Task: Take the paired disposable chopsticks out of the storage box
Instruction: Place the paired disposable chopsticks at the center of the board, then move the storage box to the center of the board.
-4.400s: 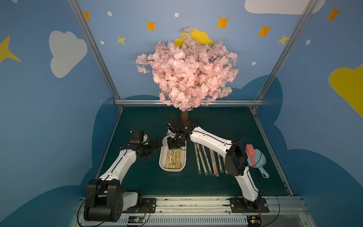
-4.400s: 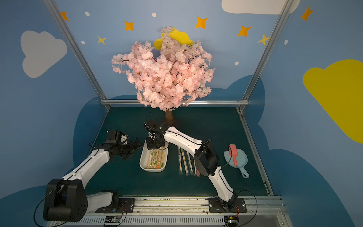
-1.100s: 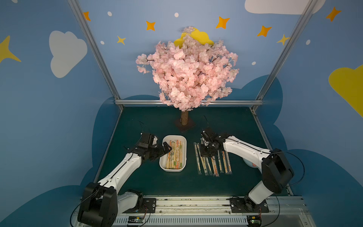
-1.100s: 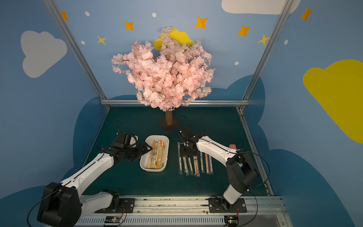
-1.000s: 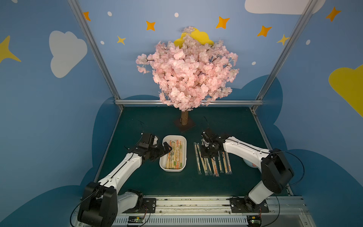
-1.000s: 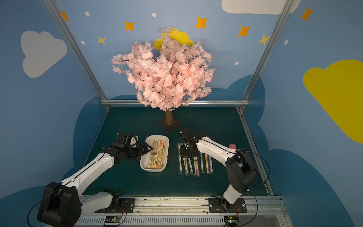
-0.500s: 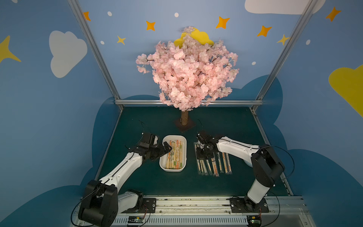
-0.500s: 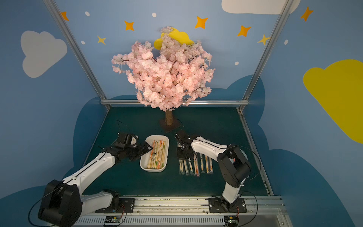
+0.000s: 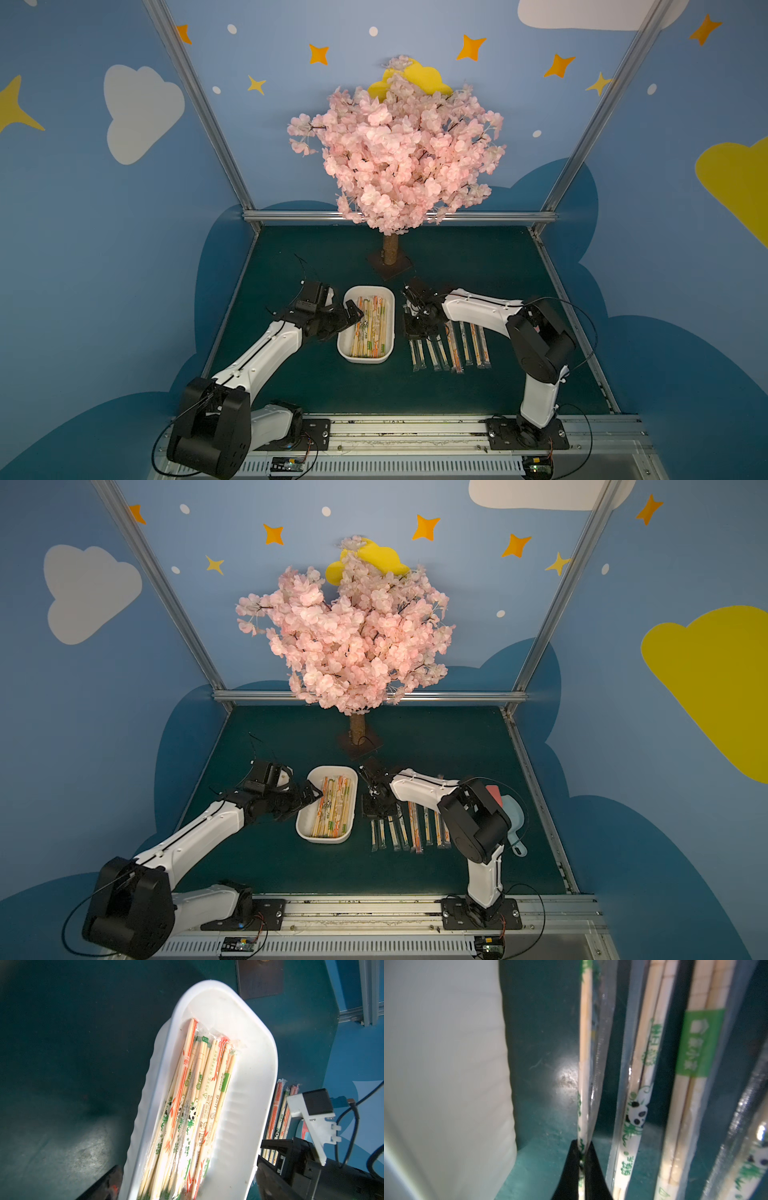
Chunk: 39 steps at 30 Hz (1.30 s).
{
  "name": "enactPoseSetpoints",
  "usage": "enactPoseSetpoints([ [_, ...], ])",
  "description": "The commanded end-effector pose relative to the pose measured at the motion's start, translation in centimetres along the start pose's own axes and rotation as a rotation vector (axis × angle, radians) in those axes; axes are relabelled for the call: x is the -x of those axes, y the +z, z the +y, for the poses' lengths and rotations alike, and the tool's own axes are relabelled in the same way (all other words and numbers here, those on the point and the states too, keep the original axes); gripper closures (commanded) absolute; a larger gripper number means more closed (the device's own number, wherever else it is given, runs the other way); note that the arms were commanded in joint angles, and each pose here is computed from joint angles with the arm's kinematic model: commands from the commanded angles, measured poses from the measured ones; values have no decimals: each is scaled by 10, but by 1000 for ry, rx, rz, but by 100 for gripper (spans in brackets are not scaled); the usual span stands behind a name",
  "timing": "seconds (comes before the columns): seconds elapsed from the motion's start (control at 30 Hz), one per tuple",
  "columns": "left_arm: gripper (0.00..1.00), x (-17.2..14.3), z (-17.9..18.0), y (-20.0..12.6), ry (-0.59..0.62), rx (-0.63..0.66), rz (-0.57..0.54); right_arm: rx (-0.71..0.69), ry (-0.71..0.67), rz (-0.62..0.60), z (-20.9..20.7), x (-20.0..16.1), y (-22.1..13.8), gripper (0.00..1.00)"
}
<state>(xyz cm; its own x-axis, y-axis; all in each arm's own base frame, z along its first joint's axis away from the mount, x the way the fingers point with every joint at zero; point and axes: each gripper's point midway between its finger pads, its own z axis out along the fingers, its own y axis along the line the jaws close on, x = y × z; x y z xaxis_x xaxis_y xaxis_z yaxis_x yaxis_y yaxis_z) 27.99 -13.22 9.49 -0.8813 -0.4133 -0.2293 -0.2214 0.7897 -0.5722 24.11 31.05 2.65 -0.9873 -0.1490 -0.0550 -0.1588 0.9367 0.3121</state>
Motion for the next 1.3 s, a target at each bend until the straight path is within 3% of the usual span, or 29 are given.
enactPoseSetpoints([
  [0.0,0,2,2,-2,15,8,-5,-18,17,-4,-1,2,2,100],
  [0.2,0,4,4,-2,8,11,-1,-33,18,-11,-3,3,-3,82],
  [0.33,0,6,5,-4,7,15,-2,-28,14,-25,0,4,-11,75],
  [0.8,0,25,15,-23,-134,1,-57,41,-57,-30,49,14,-22,71],
  [1.0,0,28,17,-32,-69,63,-38,81,-97,-9,84,16,-12,71],
  [1.27,0,33,13,-35,5,56,-54,122,-112,4,114,19,-3,71],
])
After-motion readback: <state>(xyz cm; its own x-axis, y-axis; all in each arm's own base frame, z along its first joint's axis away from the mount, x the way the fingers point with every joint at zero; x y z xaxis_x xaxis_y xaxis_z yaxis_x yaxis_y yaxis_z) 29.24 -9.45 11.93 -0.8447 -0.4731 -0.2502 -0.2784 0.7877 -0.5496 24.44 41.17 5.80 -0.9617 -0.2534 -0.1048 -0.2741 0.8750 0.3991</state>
